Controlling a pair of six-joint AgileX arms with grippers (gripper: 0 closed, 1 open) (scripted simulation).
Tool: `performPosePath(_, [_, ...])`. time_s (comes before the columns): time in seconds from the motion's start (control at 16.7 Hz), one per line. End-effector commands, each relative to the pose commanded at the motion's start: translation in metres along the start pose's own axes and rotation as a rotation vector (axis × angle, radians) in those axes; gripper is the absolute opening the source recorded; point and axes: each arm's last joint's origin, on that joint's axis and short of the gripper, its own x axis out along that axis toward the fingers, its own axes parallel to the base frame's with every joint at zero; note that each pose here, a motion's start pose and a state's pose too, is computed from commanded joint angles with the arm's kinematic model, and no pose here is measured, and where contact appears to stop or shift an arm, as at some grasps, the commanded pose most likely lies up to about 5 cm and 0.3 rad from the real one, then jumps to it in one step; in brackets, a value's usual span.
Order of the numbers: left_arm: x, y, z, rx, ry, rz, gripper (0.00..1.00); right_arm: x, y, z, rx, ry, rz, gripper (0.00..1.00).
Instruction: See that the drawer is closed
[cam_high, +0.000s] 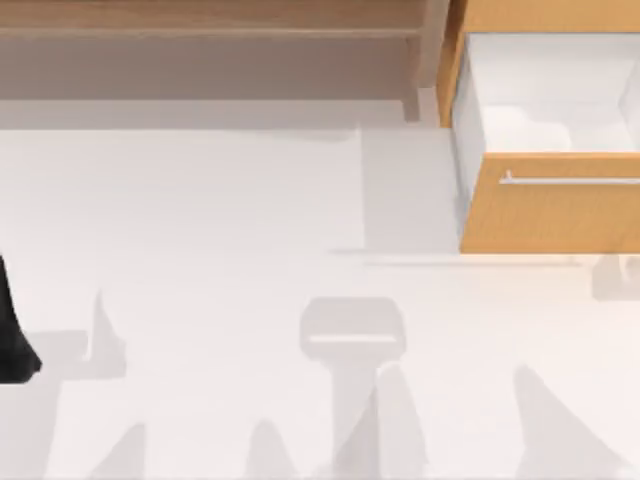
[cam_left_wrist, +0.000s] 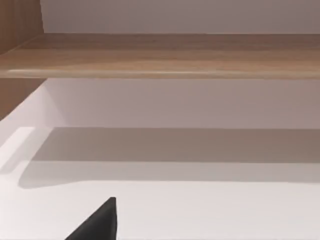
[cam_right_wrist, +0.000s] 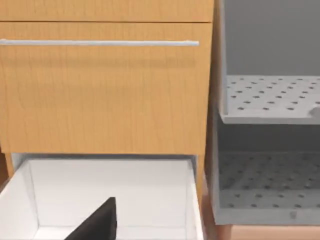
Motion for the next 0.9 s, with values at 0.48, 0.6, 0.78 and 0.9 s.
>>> performPosePath(0.48, [0.0,0.0,0.0,0.0,0.0,0.0,1.0,0.07,-0.04,0.015,0.006,0.013,0.001,1.0])
performPosePath(0.6, [0.0,0.0,0.0,0.0,0.0,0.0,1.0,0.075,-0.043,0.014,0.005,0.012,0.003,1.0])
performPosePath(0.78, [0.0,0.0,0.0,0.0,0.0,0.0,1.0,0.075,-0.043,0.014,0.005,0.012,0.003,1.0])
performPosePath(0.9, [0.0,0.0,0.0,0.0,0.0,0.0,1.0,0.075,-0.042,0.013,0.006,0.015,0.006,1.0])
